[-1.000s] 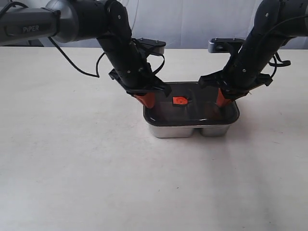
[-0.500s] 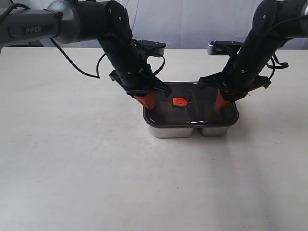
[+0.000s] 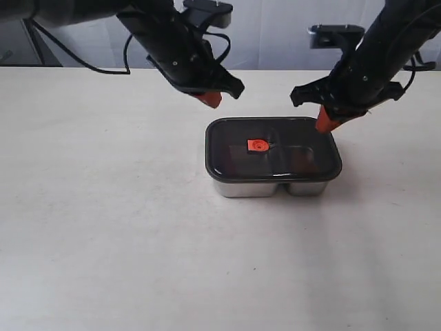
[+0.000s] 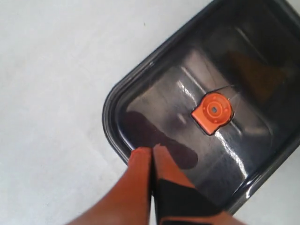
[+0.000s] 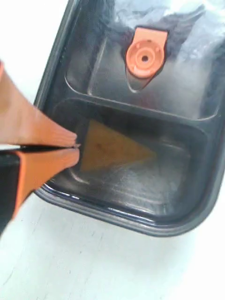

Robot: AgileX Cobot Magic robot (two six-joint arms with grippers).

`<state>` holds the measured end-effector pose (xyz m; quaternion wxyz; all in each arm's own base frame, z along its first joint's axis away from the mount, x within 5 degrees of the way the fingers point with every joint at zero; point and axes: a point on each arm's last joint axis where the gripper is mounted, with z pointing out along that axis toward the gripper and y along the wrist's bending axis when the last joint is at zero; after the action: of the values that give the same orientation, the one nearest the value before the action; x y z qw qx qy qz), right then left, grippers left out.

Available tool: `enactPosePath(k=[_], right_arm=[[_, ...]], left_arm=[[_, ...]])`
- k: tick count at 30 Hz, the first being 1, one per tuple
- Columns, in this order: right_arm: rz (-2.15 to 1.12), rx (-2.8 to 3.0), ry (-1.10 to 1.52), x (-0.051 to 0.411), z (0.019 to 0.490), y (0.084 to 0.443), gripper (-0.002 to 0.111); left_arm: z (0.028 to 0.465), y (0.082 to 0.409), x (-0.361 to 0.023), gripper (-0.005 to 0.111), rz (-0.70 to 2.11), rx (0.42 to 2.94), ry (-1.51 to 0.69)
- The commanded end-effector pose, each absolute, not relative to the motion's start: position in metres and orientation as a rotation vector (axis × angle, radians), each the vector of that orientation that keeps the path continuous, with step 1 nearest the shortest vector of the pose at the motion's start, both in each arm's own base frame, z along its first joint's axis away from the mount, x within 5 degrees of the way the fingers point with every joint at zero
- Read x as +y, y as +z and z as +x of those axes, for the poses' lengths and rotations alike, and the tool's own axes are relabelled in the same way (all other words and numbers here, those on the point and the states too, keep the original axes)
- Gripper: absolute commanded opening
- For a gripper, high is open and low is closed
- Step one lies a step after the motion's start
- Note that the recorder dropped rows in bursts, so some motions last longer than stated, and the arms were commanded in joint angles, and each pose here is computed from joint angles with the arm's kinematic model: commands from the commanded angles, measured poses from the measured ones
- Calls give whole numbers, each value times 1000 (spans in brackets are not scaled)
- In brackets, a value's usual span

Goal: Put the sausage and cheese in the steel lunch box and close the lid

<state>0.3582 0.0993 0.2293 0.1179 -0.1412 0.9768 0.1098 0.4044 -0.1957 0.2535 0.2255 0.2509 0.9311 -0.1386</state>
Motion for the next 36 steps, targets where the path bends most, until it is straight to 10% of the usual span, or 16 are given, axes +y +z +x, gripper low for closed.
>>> enactPosePath(k=[1,18,36], right_arm=[[-433,2766,314,96,345,266,-1],[-400,2527,399,80,251,298,-1],[-370,2273,388,71,219,289,-1]], left_arm=[[396,287,-190,0,647,2465,-377],[312,330,-148,0,451,2189,-404],[264,265,-126,0,317,2289,-434]])
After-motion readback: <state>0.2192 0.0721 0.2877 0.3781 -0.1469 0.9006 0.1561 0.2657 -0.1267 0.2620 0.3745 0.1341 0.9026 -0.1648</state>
